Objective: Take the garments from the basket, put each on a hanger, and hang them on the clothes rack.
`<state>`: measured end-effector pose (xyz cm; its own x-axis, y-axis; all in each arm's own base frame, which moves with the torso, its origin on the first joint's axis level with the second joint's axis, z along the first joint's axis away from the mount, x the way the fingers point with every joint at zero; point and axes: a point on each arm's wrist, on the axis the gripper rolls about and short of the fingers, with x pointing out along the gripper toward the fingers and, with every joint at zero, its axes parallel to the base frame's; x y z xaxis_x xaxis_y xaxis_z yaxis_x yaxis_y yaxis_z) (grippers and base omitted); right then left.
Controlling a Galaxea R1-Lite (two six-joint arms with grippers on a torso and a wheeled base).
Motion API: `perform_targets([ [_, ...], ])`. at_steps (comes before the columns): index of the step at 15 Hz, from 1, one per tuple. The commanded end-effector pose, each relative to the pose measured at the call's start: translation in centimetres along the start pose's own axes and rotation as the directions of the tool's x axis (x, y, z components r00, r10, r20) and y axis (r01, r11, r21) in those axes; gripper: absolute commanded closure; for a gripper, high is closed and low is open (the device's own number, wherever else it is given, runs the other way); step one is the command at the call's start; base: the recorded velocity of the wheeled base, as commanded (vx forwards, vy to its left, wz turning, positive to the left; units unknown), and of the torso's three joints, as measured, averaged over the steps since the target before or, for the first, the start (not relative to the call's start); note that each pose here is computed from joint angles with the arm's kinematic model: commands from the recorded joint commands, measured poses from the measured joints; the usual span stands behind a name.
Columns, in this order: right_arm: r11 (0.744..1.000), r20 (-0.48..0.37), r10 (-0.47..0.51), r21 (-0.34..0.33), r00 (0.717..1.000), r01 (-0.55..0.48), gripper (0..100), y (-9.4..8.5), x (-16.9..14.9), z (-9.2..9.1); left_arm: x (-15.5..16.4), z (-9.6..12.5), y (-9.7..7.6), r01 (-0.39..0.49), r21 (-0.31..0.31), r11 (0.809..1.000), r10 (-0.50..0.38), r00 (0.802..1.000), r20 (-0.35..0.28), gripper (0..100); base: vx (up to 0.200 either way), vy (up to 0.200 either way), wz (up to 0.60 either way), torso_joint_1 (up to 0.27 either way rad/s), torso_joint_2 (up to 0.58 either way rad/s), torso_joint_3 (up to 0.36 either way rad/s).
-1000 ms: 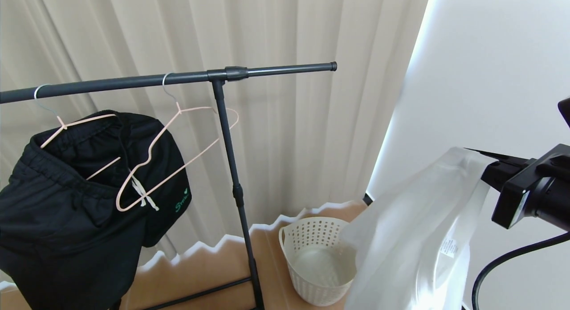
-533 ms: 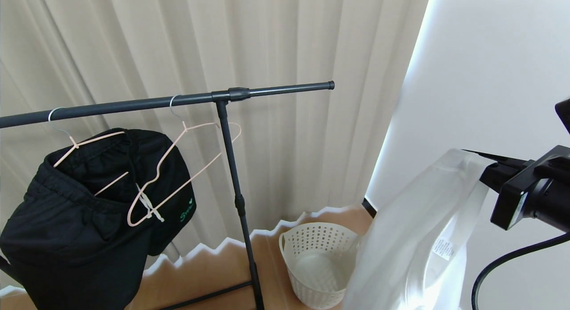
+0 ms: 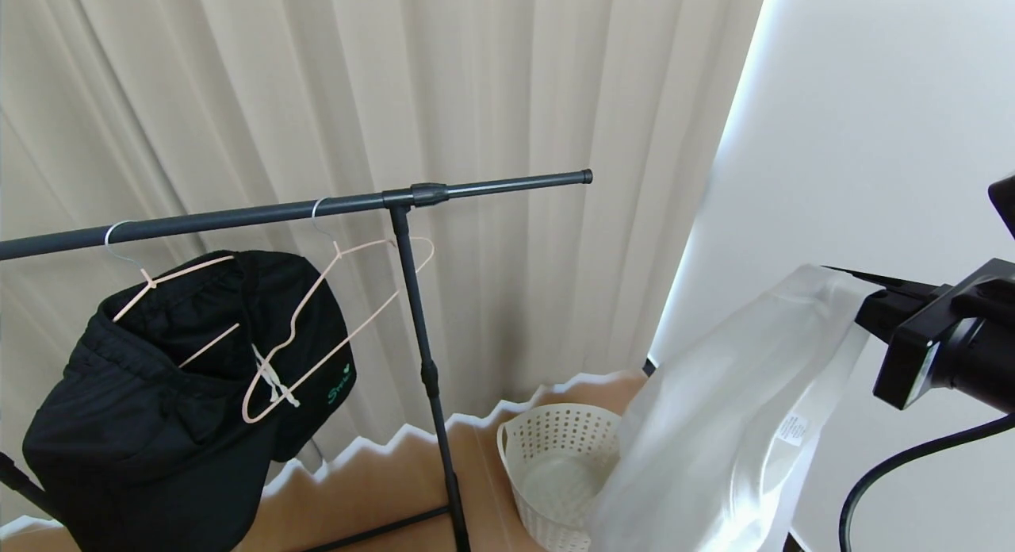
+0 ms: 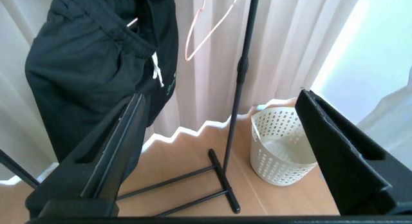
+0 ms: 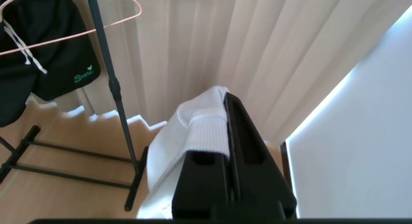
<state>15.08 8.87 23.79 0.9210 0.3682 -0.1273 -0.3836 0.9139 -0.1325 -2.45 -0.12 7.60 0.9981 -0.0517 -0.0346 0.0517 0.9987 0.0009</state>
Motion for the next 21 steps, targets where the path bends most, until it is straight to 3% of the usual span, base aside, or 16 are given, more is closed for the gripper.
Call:
perform_targets([
  [1, 1.000, -0.007, 0.001, -0.001, 1.000, -0.001, 100, 0.03, 0.05, -0.18, 0.01, -0.01, 0.00, 0.000, 0.000, 1.000, 0.000, 1.000, -0.002, 0, 0.000, 0.000, 0.00, 0.163, -0.34, -0.203],
  [7, 1.000, -0.022, 0.003, -0.012, 1.000, -0.003, 100, 0.08, 0.08, -0.61, 0.00, 0.03, -0.01, 0.005, 0.002, 1.000, -0.005, 1.000, -0.001, 0, 0.000, 0.000, 0.00, 0.078, -0.17, -0.089],
  [14, 1.000, -0.022, 0.003, -0.019, 1.000, -0.003, 100, 0.08, 0.04, -0.63, 0.00, 0.03, -0.02, 0.007, 0.002, 1.000, -0.007, 1.000, -0.001, 0, 0.000, 0.000, 0.60, 0.009, 0.00, 0.000],
  [18, 1.000, -0.022, 0.003, -0.019, 1.000, -0.003, 100, 0.08, 0.04, -0.63, -0.01, 0.01, -0.02, 0.007, 0.002, 1.000, -0.007, 1.000, -0.001, 0, 0.000, 0.000, 0.00, 0.000, 0.00, 0.000],
  [21, 1.000, -0.022, 0.003, -0.019, 1.000, -0.003, 100, 0.08, 0.04, -0.63, 0.00, 0.01, -0.02, 0.008, 0.002, 1.000, -0.008, 1.000, -0.002, 0, -0.200, 0.000, 0.00, 0.009, 0.01, -0.001],
])
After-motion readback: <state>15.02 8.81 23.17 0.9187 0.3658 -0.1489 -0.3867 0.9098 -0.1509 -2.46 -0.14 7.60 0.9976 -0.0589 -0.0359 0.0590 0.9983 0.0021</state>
